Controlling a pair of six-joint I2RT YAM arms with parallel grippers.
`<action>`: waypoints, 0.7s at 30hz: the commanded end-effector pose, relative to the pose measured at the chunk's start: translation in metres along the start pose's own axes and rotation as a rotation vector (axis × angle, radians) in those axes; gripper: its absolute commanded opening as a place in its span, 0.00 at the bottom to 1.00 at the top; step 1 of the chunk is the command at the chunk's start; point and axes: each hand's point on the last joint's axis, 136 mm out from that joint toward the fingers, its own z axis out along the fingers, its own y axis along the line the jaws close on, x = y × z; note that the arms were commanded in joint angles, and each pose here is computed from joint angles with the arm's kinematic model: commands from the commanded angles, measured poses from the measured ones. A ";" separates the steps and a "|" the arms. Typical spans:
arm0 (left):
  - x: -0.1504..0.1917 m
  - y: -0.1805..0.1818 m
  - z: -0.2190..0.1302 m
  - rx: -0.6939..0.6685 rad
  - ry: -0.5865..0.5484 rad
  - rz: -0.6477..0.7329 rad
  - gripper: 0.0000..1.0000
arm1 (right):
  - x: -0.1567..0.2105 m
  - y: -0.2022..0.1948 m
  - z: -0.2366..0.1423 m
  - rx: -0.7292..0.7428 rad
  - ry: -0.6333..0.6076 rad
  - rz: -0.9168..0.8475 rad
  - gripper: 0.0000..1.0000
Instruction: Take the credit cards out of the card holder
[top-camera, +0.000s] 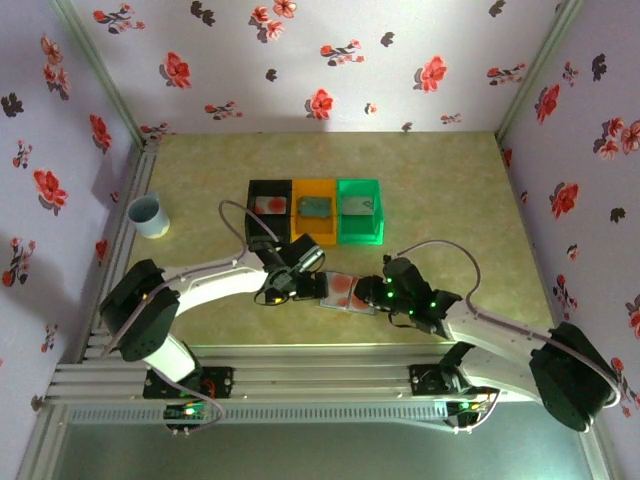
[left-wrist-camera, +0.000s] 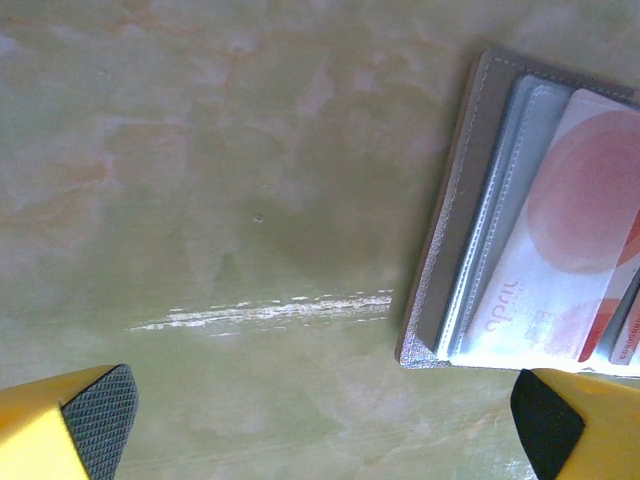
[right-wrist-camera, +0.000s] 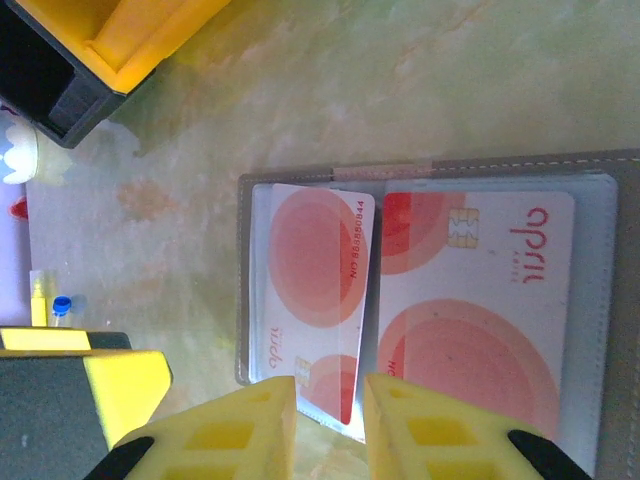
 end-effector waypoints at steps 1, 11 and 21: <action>0.006 -0.001 0.002 -0.031 0.036 -0.010 1.00 | -0.006 0.023 0.004 -0.057 0.002 -0.002 0.23; 0.016 0.001 0.020 -0.117 0.115 -0.009 1.00 | -0.007 0.030 0.017 -0.053 0.024 -0.012 0.24; 0.024 0.002 0.034 -0.154 0.159 -0.003 1.00 | -0.005 0.024 0.025 -0.026 0.033 -0.013 0.29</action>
